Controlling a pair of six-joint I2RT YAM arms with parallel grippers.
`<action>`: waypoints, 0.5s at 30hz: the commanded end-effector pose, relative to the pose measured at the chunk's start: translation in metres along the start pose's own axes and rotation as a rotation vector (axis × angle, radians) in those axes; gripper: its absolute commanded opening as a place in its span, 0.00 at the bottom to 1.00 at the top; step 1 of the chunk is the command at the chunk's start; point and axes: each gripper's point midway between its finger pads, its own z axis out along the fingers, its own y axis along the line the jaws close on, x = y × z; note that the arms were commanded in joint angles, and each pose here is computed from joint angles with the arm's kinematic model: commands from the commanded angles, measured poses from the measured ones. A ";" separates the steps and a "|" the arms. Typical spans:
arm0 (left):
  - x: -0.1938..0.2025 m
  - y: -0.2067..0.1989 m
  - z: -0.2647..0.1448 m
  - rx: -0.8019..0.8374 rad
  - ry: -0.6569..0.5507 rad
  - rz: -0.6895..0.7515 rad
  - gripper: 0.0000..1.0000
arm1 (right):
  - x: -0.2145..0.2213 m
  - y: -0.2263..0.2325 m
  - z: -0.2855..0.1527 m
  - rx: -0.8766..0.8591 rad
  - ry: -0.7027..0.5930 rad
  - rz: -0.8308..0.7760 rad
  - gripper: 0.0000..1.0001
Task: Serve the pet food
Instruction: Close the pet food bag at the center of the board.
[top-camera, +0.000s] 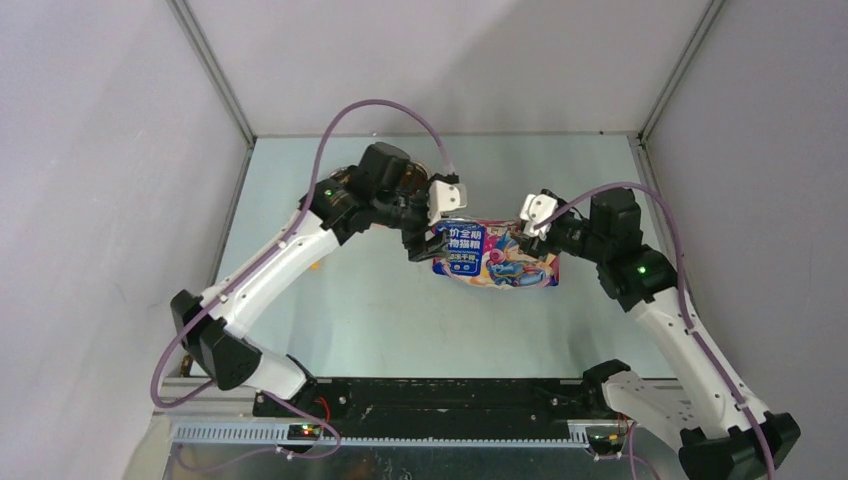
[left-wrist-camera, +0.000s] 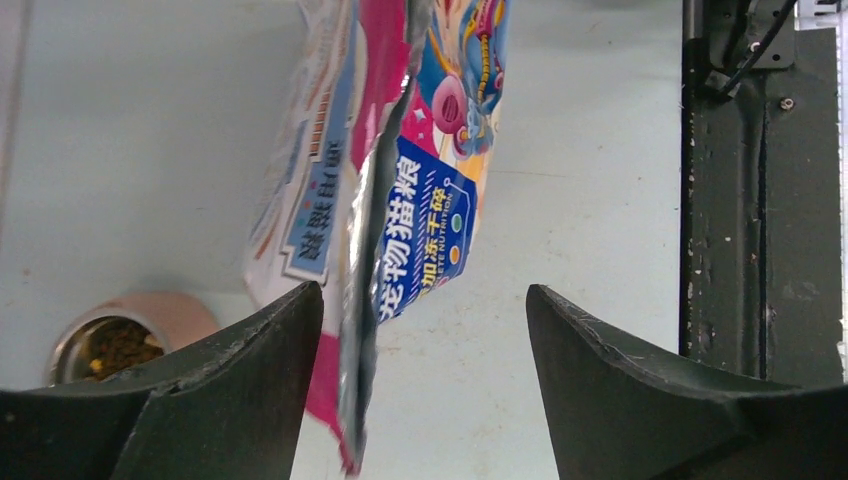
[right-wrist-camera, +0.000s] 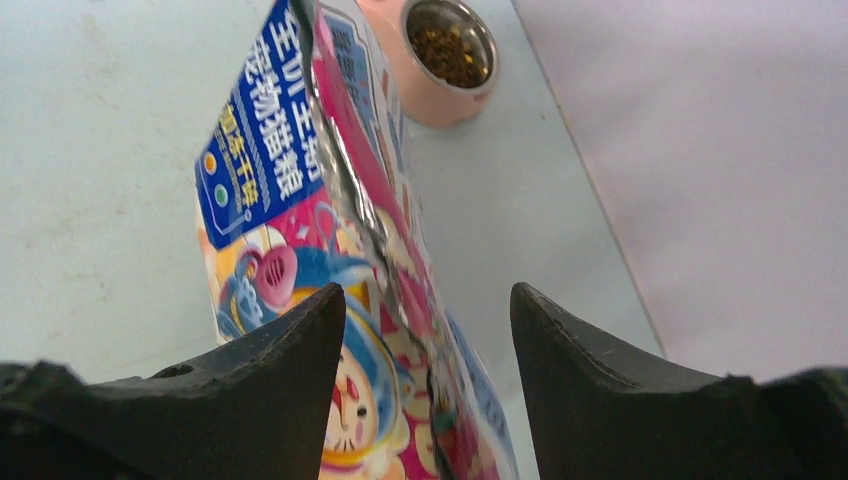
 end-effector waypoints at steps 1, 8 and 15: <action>-0.001 -0.001 0.014 0.021 0.011 0.001 0.80 | -0.043 -0.013 0.013 -0.005 -0.156 -0.015 0.64; 0.002 0.010 0.024 -0.018 0.027 -0.027 0.42 | -0.056 -0.002 0.026 -0.091 -0.234 0.013 0.59; 0.005 0.022 0.027 -0.076 0.039 -0.056 0.05 | -0.060 0.012 0.041 -0.152 -0.253 0.002 0.59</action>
